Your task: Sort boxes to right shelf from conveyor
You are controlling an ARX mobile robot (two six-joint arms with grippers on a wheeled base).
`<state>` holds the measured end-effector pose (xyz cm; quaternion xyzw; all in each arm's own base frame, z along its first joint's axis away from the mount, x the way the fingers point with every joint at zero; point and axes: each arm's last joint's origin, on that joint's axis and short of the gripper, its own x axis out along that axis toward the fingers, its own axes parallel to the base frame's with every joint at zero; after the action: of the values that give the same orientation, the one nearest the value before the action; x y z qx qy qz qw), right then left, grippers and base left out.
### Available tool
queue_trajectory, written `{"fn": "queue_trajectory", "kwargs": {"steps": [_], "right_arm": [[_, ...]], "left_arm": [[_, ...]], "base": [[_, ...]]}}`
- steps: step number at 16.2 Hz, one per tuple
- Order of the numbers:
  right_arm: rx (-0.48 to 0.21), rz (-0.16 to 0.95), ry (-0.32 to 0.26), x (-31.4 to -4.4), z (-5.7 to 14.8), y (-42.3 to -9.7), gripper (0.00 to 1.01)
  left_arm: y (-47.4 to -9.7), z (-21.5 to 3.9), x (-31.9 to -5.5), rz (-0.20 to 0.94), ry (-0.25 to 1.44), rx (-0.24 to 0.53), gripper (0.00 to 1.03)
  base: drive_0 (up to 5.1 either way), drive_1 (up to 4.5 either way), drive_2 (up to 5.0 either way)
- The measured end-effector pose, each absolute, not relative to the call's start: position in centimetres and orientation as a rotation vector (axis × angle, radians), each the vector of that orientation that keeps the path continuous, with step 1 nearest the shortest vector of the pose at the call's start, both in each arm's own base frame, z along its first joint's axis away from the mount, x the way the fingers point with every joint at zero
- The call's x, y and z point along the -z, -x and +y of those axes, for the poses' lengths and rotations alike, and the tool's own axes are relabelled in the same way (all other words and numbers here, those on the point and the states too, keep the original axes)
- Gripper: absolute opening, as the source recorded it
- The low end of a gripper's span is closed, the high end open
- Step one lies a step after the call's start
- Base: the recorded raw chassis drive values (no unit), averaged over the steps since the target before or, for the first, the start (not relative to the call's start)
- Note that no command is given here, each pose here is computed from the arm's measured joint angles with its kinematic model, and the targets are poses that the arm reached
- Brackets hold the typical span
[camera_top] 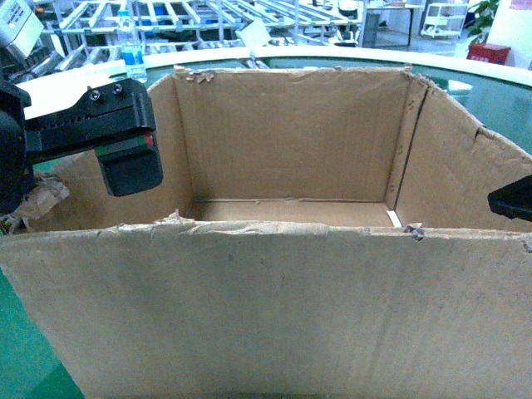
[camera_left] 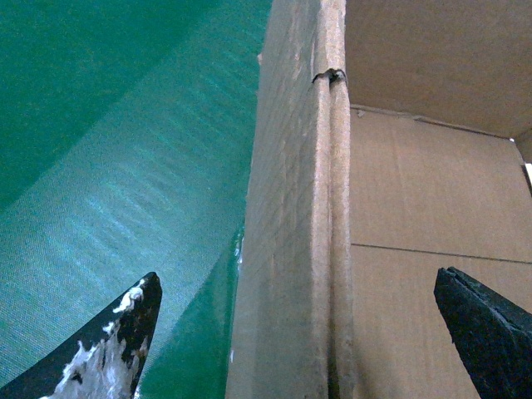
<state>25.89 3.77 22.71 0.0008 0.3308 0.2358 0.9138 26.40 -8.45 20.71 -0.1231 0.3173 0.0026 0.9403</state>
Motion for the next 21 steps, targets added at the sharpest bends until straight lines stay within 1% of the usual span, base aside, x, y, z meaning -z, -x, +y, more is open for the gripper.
{"fn": "queue_trajectory", "kwargs": {"steps": [3,4,7,8,9,10,11,12,13,15,18,20,21], "right_arm": [[-0.486,0.68,-0.001,-22.7,3.8,-25.9,0.98],[-0.485,0.682,-0.004,-22.7,3.8,-25.9,0.97],[-0.504,0.682,-0.007,-22.7,4.0,-25.8,0.65],[-0.503,0.681,-0.007,-22.7,4.0,-25.9,0.43],[-0.492,0.681,-0.003,-22.7,3.9,-25.9,0.27],[-0.487,0.684,-0.007,-22.7,3.9,-25.9,0.17],[-0.478,0.685,-0.009,-22.7,3.9,-25.9,0.09],[-0.475,0.688,-0.01,-22.7,3.9,-25.9,0.03],[-0.468,0.69,-0.013,-22.7,3.7,-25.9,0.02],[-0.472,0.692,-0.018,-22.6,3.6,-25.9,0.02],[-0.476,0.69,-0.008,-22.7,3.5,-25.9,0.02],[-0.46,0.676,0.0,-23.0,3.1,-25.7,0.02],[-0.447,0.658,-0.004,-23.5,2.6,-25.5,0.02]], "left_arm": [[-26.4,-8.5,-20.7,0.649,0.244,-0.001,0.98],[-26.4,-8.5,-20.7,0.648,0.24,0.0,0.88],[-26.4,-8.5,-20.7,0.647,0.237,0.003,0.56],[-26.4,-8.5,-20.7,0.647,0.237,0.004,0.34],[-26.4,-8.5,-20.7,0.648,0.237,0.005,0.18],[-26.4,-8.5,-20.7,0.646,0.231,0.003,0.08],[-26.4,-8.5,-20.7,0.645,0.221,0.003,0.03],[-26.4,-8.5,-20.7,0.645,0.216,0.004,0.03],[-26.4,-8.5,-20.7,0.644,0.214,0.005,0.03],[-26.4,-8.7,-20.8,0.638,0.205,0.007,0.03],[-26.2,-8.9,-20.9,0.631,0.199,0.003,0.03],[-25.9,-9.1,-21.4,0.611,0.192,-0.006,0.03],[-25.5,-9.3,-22.0,0.584,0.19,-0.004,0.03]], "base": [[0.0,0.0,0.0],[0.0,0.0,0.0],[0.0,0.0,0.0],[0.0,0.0,0.0],[0.0,0.0,0.0],[0.0,0.0,0.0],[0.0,0.0,0.0],[0.0,0.0,0.0],[0.0,0.0,0.0],[0.0,0.0,0.0],[0.0,0.0,0.0],[0.0,0.0,0.0],[0.0,0.0,0.0]]}}
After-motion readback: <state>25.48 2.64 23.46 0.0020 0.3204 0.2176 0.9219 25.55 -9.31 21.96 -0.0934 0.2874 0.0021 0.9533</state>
